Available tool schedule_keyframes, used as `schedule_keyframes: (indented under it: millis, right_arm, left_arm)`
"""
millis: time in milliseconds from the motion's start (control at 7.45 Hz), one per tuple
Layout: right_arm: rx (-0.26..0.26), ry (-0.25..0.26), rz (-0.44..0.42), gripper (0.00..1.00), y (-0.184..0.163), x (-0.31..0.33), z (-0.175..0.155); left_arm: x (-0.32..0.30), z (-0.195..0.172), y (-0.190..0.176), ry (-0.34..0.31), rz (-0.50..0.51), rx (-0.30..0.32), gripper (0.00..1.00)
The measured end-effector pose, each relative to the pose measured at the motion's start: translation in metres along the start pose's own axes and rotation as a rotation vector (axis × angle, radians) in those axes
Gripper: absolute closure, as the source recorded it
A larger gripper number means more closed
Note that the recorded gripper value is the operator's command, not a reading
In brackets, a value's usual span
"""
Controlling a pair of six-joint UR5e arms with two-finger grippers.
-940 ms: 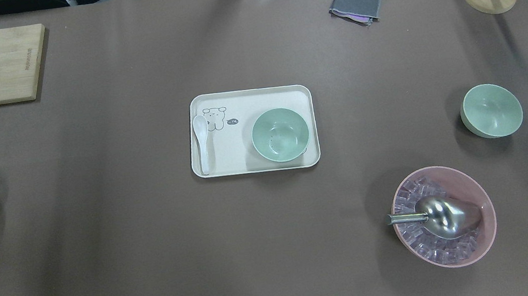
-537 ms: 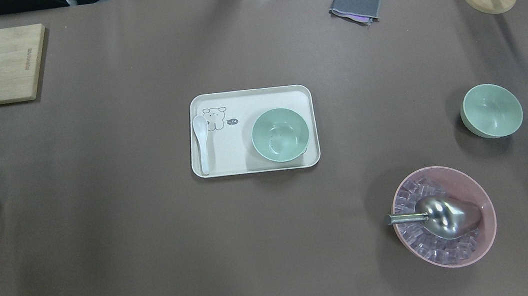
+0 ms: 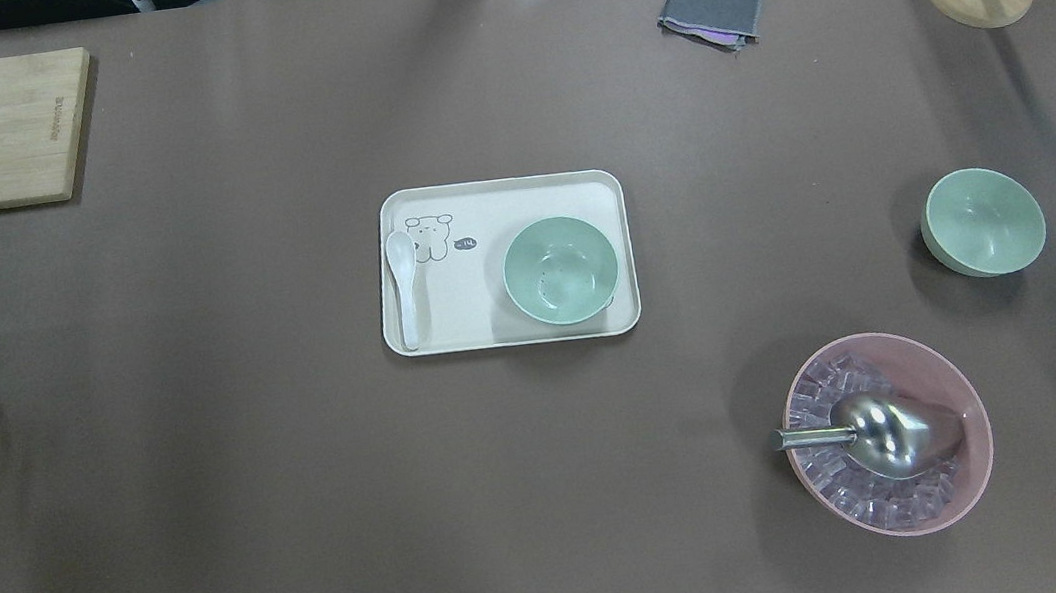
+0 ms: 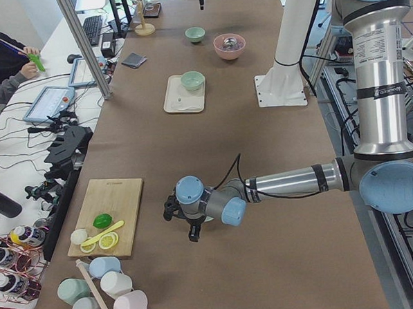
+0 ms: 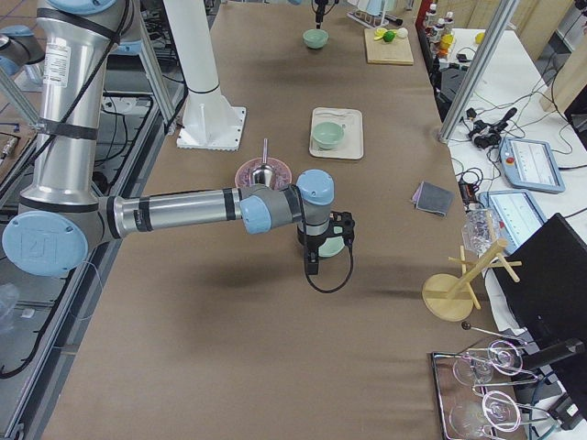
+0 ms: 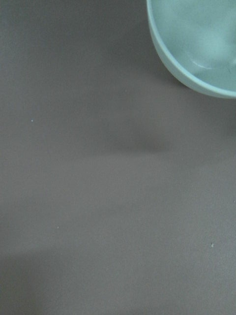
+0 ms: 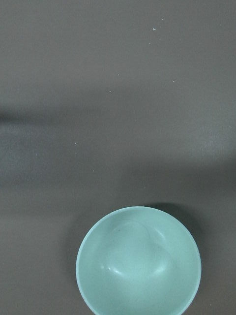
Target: Stack green bowls together
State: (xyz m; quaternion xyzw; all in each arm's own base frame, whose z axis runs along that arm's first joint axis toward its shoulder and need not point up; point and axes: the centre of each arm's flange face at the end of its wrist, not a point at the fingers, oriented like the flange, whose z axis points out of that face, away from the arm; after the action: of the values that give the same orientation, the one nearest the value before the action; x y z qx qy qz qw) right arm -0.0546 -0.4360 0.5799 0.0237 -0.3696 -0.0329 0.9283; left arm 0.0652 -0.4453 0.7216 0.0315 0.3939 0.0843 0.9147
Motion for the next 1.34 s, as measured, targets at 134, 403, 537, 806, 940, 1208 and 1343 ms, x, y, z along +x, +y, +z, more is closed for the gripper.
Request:
schedule_keyframes:
  millis: [134, 403, 537, 806, 940, 1208, 1343]
  right_arm:
    - [0.000, 0.000, 0.000, 0.00, 0.000, 0.000, 0.000]
    - [0.001, 0.000, -0.001, 0.00, -0.001, -0.001, 0.000]
    - [0.002, -0.001, -0.002, 0.00, -0.001, -0.001, -0.001]
    - [0.003, -0.001, -0.003, 0.00, -0.002, -0.002, -0.001]
    - [0.004, -0.001, -0.004, 0.00, -0.002, -0.002, -0.001]
    - [0.005, -0.001, -0.004, 0.00, -0.003, -0.002, -0.002]
    - [0.005, -0.002, -0.005, 0.00, -0.003, -0.002, -0.002]
  left_arm:
    - [0.004, 0.004, 0.000, 0.004, 0.009, -0.008, 0.31]
    - [0.011, 0.010, 0.000, 0.010, 0.028, -0.020, 0.34]
    - [0.013, 0.012, 0.000, 0.012, 0.033, -0.023, 0.41]
    - [0.018, 0.014, 0.001, 0.032, 0.041, -0.030, 0.90]
    - [0.019, 0.014, 0.001, 0.039, 0.044, -0.030, 1.00]
    - [0.023, 0.012, -0.001, 0.048, 0.051, -0.025, 1.00]
    - [0.027, 0.010, -0.003, 0.066, 0.056, -0.024, 1.00]
